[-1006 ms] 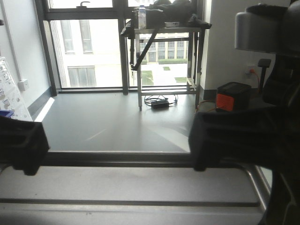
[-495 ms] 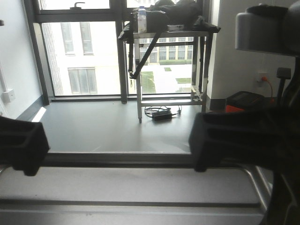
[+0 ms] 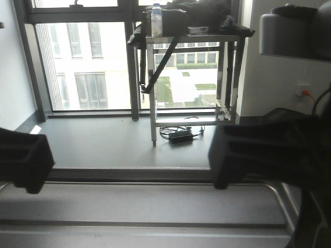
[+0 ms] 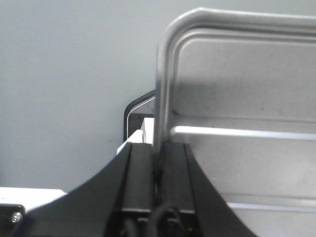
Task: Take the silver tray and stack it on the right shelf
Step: 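Hold the tray in both grippers while the base drives to another shelf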
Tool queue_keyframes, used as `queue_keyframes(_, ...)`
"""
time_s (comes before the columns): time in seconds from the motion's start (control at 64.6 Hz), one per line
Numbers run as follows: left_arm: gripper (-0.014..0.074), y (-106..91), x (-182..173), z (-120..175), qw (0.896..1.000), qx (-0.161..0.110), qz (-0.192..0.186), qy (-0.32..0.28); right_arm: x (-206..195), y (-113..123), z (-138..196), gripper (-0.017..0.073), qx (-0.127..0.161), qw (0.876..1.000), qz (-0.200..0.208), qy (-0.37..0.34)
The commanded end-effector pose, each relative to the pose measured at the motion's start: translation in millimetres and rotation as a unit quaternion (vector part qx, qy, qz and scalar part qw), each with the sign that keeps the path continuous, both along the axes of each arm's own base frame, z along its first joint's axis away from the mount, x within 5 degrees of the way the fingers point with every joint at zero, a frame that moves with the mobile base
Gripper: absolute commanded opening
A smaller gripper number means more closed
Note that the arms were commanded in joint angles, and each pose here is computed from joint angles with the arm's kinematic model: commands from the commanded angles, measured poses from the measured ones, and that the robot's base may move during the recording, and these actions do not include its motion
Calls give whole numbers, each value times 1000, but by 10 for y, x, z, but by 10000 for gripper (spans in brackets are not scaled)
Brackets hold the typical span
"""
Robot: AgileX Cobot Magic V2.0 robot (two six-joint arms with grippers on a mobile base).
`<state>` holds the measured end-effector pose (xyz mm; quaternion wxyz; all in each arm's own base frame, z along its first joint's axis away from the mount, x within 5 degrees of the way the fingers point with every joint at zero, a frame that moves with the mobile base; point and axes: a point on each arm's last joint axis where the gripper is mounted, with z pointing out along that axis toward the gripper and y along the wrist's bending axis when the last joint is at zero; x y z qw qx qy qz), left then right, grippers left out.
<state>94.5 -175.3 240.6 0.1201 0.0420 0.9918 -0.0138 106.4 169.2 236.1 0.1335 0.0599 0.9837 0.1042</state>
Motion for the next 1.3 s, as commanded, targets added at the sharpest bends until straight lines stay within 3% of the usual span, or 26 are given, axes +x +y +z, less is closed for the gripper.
queue_keyframes(0.0,-92,81,9,98,999,30,5,-13,14,-55,96,58,-16,1000,3,-15)
queue_keyframes(0.325,-92,87,7,98,999,33,6,-12,14,-55,96,58,-16,1000,3,-15)
queue_keyframes(0.65,-92,130,-6,97,998,56,12,-5,14,-55,96,58,-16,1000,3,-15)
queue_keyframes(1.006,-92,213,-34,101,995,100,23,9,14,-55,96,58,-16,1000,3,-15)
queue_keyframes(1.284,-92,216,-35,101,994,102,23,10,12,-60,95,58,-19,1000,2,-14)
